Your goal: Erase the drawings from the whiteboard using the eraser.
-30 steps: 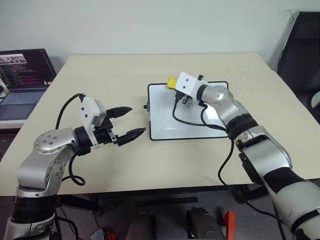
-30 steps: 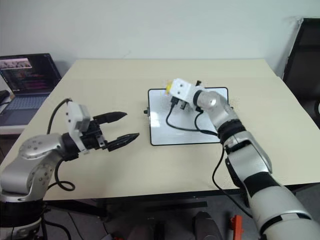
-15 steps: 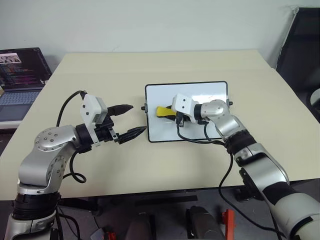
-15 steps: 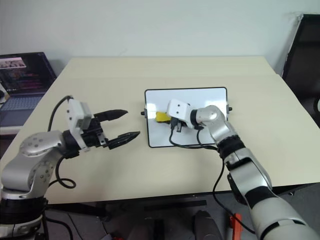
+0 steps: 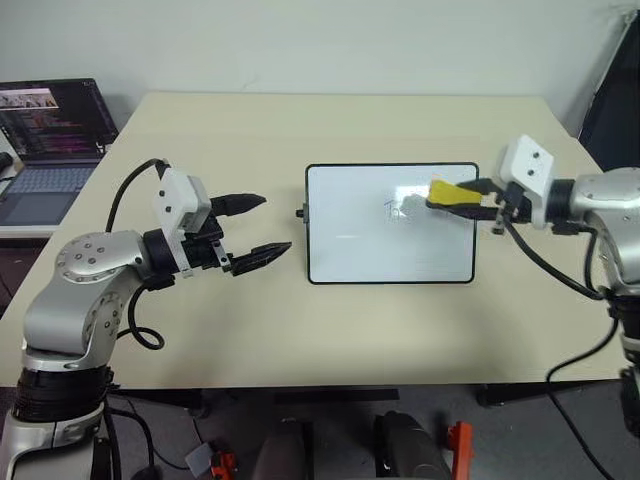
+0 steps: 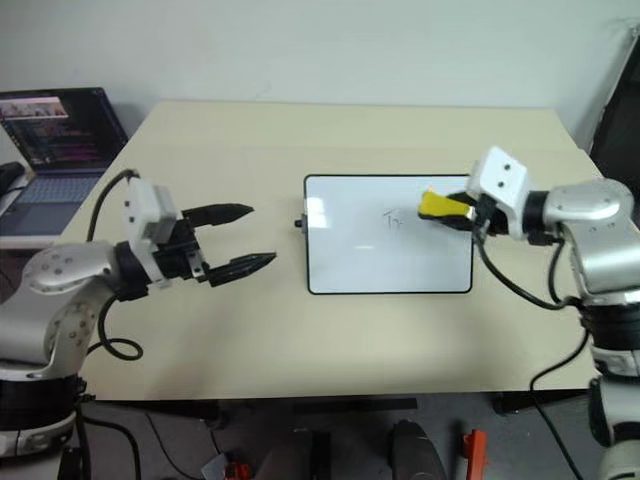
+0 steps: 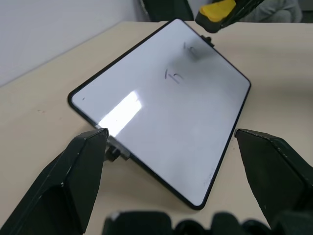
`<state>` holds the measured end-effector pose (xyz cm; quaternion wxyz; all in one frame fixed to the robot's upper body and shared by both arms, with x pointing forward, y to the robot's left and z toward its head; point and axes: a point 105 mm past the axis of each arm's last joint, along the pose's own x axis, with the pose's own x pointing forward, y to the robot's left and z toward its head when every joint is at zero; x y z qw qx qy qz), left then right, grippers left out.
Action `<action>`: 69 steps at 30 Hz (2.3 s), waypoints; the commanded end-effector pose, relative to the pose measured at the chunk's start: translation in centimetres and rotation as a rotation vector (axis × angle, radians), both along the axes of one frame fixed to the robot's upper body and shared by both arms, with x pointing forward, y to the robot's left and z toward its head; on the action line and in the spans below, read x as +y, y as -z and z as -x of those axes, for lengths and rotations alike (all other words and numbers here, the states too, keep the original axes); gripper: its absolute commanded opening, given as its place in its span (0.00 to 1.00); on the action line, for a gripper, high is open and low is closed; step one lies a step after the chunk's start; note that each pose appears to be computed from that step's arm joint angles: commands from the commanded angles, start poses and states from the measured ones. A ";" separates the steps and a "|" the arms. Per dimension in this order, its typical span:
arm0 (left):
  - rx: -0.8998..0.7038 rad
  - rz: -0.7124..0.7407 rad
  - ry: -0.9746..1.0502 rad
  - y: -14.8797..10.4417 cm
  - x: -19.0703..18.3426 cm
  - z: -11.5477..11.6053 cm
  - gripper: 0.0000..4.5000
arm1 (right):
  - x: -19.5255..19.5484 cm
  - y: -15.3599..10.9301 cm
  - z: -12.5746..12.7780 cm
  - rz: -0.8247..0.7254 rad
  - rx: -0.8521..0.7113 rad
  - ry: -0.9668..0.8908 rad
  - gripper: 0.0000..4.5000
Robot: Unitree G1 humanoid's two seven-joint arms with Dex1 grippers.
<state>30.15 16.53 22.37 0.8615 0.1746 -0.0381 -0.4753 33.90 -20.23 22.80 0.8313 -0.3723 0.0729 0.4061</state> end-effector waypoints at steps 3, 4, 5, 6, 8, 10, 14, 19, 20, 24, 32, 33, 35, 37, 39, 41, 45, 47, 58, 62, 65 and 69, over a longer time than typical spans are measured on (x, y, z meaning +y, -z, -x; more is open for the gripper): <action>-0.021 -0.018 0.022 -0.4 0.0 -0.3 1.00 | -1.4 0.0 1.6 0.067 -0.026 0.040 0.23; -0.018 -0.020 0.023 -0.3 -0.1 -0.4 1.00 | -1.3 -0.1 1.7 0.056 -0.034 0.039 0.23; -0.016 -0.022 0.027 -0.1 -0.2 -0.5 1.00 | -1.3 -0.5 1.6 0.044 -0.055 0.047 0.23; -0.015 -0.023 0.029 0.0 -0.3 -0.5 1.00 | -1.3 -0.9 1.3 0.027 -0.077 0.060 0.23; -0.031 -0.019 0.030 -0.2 -0.6 -0.8 1.00 | -0.9 -2.1 0.8 -0.022 -0.129 0.073 0.23; -0.051 -0.006 0.039 -0.6 -0.9 -1.0 1.00 | -0.3 -3.1 0.3 -0.077 -0.169 0.069 0.23; -0.087 0.029 0.058 -1.7 -1.4 -1.1 1.00 | 0.8 -4.4 0.0 -0.162 -0.211 0.049 0.23; -0.087 0.021 0.073 -1.8 -1.6 -0.9 1.00 | 1.8 -4.2 0.3 -0.191 -0.180 0.014 0.23; -0.086 0.020 0.076 -1.8 -1.6 -0.8 1.00 | 1.9 -4.1 0.3 -0.195 -0.174 0.014 0.23; -0.074 0.014 0.083 -1.7 -1.6 -0.6 1.00 | 1.9 -3.2 0.6 -0.186 -0.123 0.004 0.23; -0.057 0.008 0.110 -1.7 -2.4 -0.2 1.00 | 1.1 -1.7 1.8 -0.128 -0.047 0.012 0.23; -0.054 0.005 0.109 -1.7 -2.3 -0.3 1.00 | 1.0 -1.6 1.9 -0.125 -0.042 0.016 0.23; -0.047 -0.001 0.108 -1.5 -2.2 -0.4 1.00 | 0.9 -1.3 2.0 -0.113 -0.030 0.017 0.23; -0.043 -0.004 0.108 -1.3 -2.2 -0.4 1.00 | 0.9 -1.0 2.2 -0.104 -0.019 0.013 0.23; -0.042 -0.003 0.108 -1.3 -2.2 -0.4 1.00 | 1.0 -0.8 2.3 -0.106 -0.013 0.013 0.23; -0.040 -0.003 0.109 -1.3 -2.3 -0.5 1.00 | 1.1 -0.6 2.4 -0.106 -0.007 0.011 0.23; -0.031 -0.009 0.110 -1.0 -2.4 -0.4 1.00 | 1.2 -0.3 2.6 -0.104 0.004 0.004 0.23; -0.029 -0.009 0.111 -1.0 -2.4 -0.3 1.00 | 1.3 -0.3 2.8 -0.103 0.012 -0.001 0.23; -0.012 -0.010 0.131 -0.6 -2.9 -0.1 1.00 | 1.0 0.4 3.4 -0.076 0.046 0.006 0.23; -0.010 -0.008 0.140 -0.5 -3.1 -0.2 1.00 | 1.0 0.3 3.4 -0.080 0.045 0.003 0.23; -0.003 -0.010 0.143 -0.3 -3.2 -0.2 1.00 | 1.9 -1.1 2.3 -0.171 -0.047 -0.003 0.23; 0.006 -0.005 0.148 0.1 -3.4 -0.2 1.00 | 7.1 -2.8 -0.5 -0.371 -0.195 -0.054 0.23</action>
